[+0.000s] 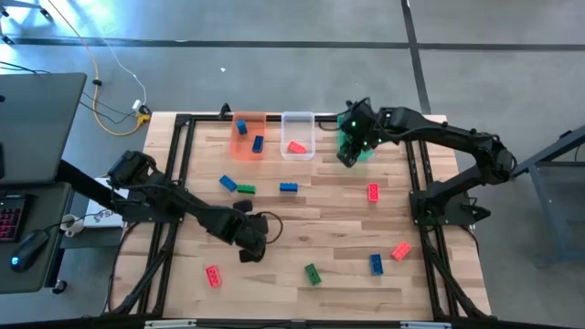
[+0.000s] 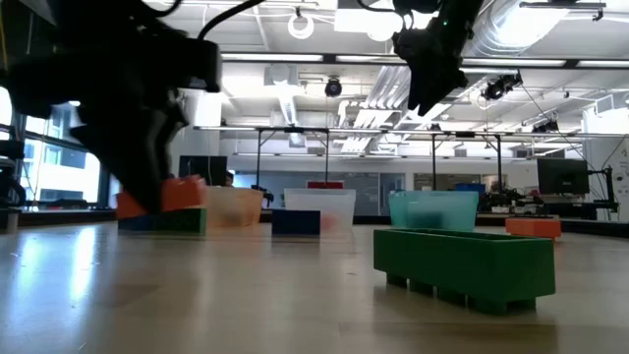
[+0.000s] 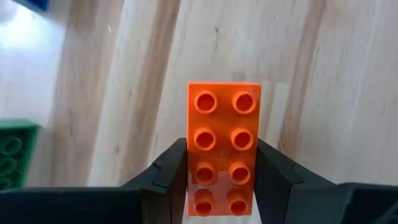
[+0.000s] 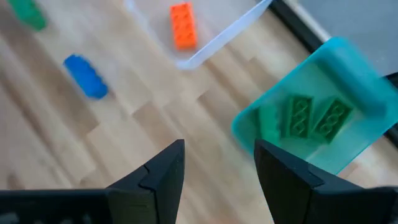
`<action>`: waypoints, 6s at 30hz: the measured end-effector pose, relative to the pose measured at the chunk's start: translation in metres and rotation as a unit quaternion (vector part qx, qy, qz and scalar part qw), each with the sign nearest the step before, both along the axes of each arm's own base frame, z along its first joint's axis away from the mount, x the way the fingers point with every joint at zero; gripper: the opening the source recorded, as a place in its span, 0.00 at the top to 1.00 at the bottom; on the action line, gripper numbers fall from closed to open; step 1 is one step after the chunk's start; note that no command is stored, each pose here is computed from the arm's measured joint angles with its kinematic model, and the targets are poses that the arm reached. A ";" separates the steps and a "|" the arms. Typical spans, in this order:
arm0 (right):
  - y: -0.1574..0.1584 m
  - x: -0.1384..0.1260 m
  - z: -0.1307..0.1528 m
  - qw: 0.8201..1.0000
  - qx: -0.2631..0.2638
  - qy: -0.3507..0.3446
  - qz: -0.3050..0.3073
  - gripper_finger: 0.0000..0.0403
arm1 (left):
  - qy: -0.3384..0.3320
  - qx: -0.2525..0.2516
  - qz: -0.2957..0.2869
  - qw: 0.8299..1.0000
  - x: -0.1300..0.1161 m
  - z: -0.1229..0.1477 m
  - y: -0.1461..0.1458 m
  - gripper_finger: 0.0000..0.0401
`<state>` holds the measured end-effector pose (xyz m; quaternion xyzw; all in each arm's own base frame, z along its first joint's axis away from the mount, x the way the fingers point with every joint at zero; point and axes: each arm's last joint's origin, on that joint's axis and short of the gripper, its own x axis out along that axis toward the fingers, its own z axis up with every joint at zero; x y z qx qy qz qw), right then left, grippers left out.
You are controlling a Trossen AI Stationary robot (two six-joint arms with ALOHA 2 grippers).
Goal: Sort & place blocks by color
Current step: Put the orange game piece into the white bin, then put the blue game piece into the orange bin
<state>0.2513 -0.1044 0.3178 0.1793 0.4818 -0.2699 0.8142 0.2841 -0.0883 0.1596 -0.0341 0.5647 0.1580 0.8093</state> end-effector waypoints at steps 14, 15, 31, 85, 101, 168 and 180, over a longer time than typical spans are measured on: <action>0.074 0.005 -0.005 0.998 -0.004 0.058 -0.004 0.55 | -0.095 0.038 -0.023 0.994 0.025 0.028 0.062 0.72; 0.078 0.004 -0.006 0.998 -0.002 0.061 -0.007 0.55 | -0.105 0.042 -0.023 0.993 0.027 0.030 0.068 0.72; 0.123 0.001 -0.006 0.998 -0.018 0.044 -0.038 0.55 | -0.240 0.078 0.028 0.967 0.041 0.052 0.173 0.71; 0.141 0.007 -0.003 0.999 -0.021 -0.010 -0.037 0.55 | -0.229 0.033 0.183 0.955 0.050 0.006 0.325 0.60; 0.157 0.004 -0.005 0.997 0.060 -0.009 -0.045 0.55 | -0.239 0.019 0.147 0.960 0.048 0.017 0.321 0.44; 0.339 -0.027 -0.126 0.940 0.140 0.180 -0.255 0.37 | -0.245 0.048 -0.040 0.968 0.061 0.106 0.175 0.44; 0.339 -0.030 -0.134 0.941 0.097 0.174 -0.273 0.37 | -0.245 0.047 -0.040 0.968 0.061 0.106 0.174 0.44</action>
